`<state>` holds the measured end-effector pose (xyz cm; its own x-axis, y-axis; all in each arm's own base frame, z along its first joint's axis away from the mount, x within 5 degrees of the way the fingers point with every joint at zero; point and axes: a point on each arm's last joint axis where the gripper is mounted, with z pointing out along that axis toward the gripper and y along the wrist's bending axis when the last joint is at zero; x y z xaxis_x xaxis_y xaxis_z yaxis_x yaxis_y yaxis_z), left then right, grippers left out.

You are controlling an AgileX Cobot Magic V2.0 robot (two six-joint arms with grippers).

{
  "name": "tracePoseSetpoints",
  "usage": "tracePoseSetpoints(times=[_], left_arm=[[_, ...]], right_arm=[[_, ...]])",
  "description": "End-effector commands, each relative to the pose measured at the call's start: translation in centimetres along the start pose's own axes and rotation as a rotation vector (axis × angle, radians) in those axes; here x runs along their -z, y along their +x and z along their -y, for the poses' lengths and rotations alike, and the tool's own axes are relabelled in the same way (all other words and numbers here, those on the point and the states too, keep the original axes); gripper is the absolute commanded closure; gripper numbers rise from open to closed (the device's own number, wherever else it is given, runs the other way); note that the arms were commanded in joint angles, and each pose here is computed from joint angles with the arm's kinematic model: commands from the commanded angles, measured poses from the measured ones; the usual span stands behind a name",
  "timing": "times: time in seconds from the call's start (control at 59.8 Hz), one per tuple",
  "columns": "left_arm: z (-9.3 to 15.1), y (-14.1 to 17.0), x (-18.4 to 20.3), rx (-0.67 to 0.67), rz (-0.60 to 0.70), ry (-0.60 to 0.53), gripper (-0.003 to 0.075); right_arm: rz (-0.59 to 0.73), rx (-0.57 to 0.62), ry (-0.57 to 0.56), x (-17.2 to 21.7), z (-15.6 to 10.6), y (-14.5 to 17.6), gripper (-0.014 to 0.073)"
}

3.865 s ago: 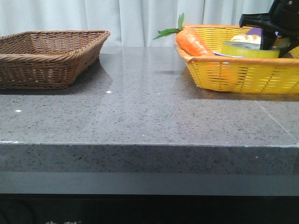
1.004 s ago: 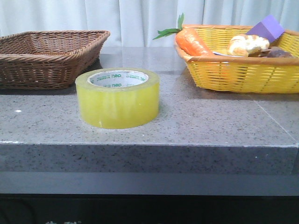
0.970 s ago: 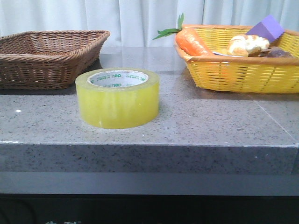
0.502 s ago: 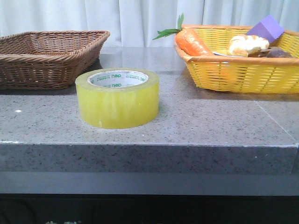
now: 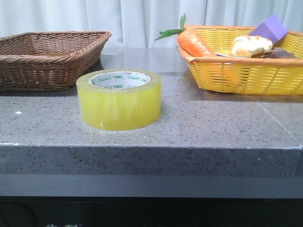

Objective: Transfer tape with both arms
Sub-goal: 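Release the tape with the right gripper and grasp it with the left, then carry the tape roll with the left gripper into the brown basket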

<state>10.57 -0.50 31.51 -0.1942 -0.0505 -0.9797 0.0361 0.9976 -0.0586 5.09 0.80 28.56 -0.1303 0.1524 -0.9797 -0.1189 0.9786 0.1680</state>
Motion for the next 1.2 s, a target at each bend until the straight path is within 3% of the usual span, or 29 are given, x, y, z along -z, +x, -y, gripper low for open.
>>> tracePoseSetpoints(times=[0.0, 0.234, 0.402, 0.519, 0.87, 1.188], left_arm=[[0.3, -1.8, 0.1, -0.024, 0.092, 0.026, 0.0134], [3.1, -2.0, -2.3, -0.17, -0.153, 0.214, 0.0134], [7.4, -2.0, -4.9, -0.235, -0.271, 0.411, 0.0134], [10.5, -2.0, -6.7, -0.204, -0.373, 0.504, 0.0134], [16.0, -1.3, -13.0, -0.16, -0.637, 0.534, 0.0134], [18.3, 0.9, -17.5, -0.18, -0.724, 0.514, 0.0134]], right_arm=[[0.116, 0.02, -0.002, 0.2, -0.1, -1.6, 0.0637], [0.119, 0.02, -0.002, 0.3, -0.2, -1.6, 0.0637], [0.123, 0.02, -0.003, 0.3, -0.2, -1.7, 0.0637], [0.123, 0.02, -0.003, 0.3, -0.2, -1.7, 0.0637], [0.123, 0.02, -0.003, 0.3, -0.2, -1.7, 0.0637], [0.122, 0.02, -0.003, 0.3, -0.2, -1.6, 0.0637]])
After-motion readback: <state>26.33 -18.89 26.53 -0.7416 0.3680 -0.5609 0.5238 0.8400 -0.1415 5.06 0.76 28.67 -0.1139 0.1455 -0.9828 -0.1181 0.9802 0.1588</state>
